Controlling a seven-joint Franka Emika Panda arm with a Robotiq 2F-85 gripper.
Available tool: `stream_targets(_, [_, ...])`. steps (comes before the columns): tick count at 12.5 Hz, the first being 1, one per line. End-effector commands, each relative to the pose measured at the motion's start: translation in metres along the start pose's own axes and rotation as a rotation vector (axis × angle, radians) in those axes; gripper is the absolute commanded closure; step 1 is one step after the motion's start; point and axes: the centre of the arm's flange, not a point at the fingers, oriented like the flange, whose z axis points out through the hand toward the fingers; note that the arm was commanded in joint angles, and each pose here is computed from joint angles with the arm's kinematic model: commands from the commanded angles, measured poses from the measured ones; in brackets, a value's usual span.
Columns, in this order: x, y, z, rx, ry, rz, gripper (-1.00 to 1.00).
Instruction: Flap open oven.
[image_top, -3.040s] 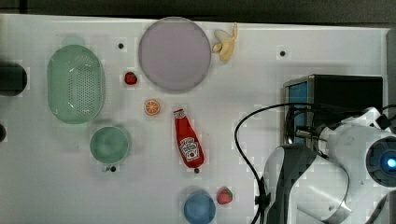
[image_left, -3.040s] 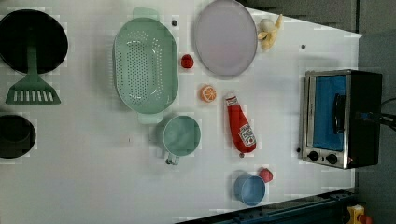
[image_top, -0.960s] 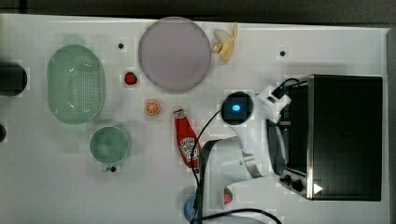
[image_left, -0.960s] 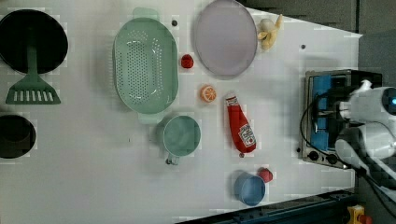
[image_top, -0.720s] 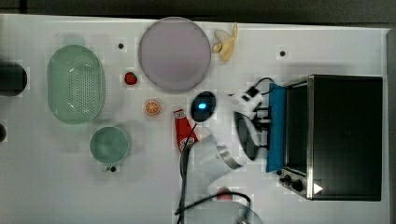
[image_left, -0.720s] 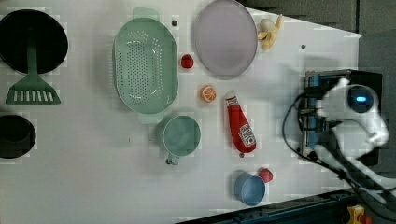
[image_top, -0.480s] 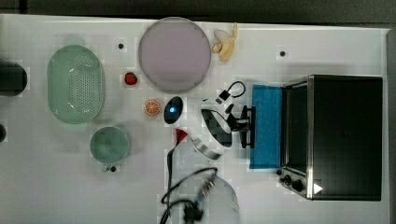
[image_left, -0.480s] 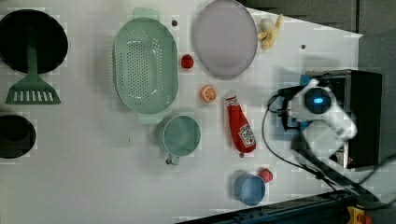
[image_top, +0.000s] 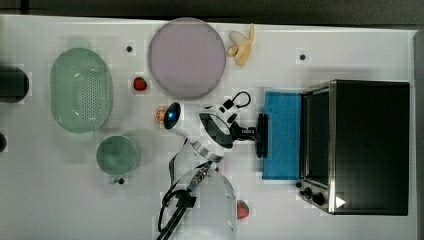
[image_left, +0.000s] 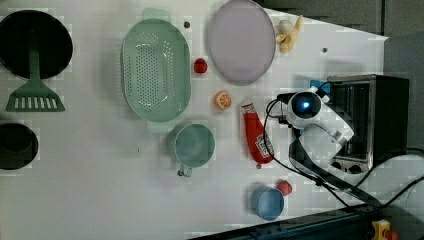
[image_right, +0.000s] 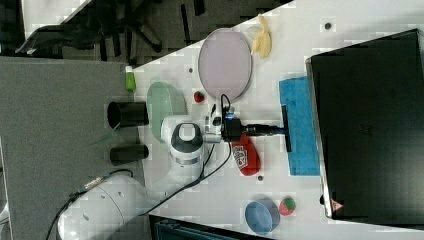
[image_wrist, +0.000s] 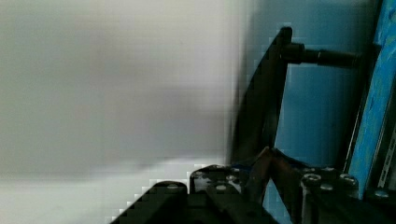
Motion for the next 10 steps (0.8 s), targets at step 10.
stream_targets(10, [0.004,0.19,-0.215,0.641,-0.09,0.79,0.65])
